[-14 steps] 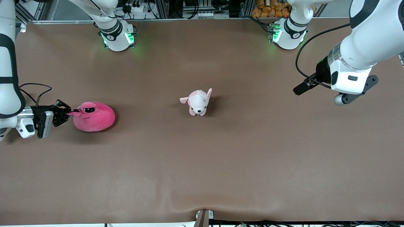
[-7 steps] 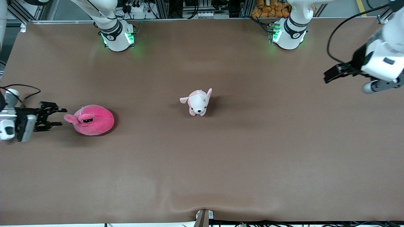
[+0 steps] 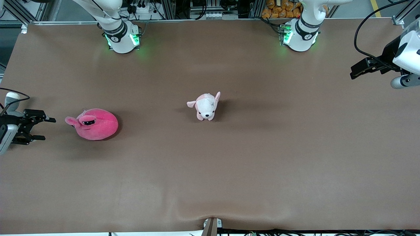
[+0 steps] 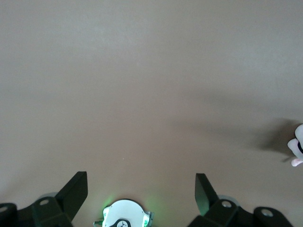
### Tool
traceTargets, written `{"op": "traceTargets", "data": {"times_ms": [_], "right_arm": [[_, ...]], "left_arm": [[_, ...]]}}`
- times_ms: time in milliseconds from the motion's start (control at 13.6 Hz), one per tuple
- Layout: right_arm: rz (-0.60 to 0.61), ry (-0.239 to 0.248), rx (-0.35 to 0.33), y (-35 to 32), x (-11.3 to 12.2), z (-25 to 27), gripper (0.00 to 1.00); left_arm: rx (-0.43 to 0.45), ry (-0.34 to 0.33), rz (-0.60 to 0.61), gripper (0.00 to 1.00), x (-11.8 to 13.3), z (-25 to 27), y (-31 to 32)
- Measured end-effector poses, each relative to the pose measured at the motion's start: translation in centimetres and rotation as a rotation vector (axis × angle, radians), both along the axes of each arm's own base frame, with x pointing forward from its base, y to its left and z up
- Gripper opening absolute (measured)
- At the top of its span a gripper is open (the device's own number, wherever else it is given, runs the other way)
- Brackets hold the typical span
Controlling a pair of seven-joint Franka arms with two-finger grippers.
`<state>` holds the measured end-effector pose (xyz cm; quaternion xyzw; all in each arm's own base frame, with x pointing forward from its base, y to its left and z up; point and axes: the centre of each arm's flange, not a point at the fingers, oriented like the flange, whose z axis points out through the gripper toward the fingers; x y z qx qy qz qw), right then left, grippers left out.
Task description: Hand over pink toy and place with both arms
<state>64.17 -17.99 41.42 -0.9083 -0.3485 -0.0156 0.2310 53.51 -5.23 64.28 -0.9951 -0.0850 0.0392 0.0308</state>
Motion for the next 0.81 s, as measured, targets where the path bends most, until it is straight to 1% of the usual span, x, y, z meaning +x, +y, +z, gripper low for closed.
{"op": "traceTargets", "data": {"times_ms": [220,366,586,806], "right_arm": [[-0.064,0.003,-0.078,4.2,0.2,4.9,1.00],[-0.099,0.000,-0.120,5.5,-0.4,7.7,1.00],[-0.185,0.021,-0.172,6.4,-1.8,11.4,1.00],[-0.284,0.051,-0.268,10.3,-4.0,16.5,1.00]], "left_arm": [[-0.004,-0.046,0.007,1.00,0.4,0.2,0.4],[-0.005,-0.067,0.013,1.00,0.6,0.0,0.8],[-0.006,-0.068,0.010,1.00,0.7,-0.3,0.8],[-0.007,-0.068,-0.020,1.00,0.6,-0.2,1.0]]}}
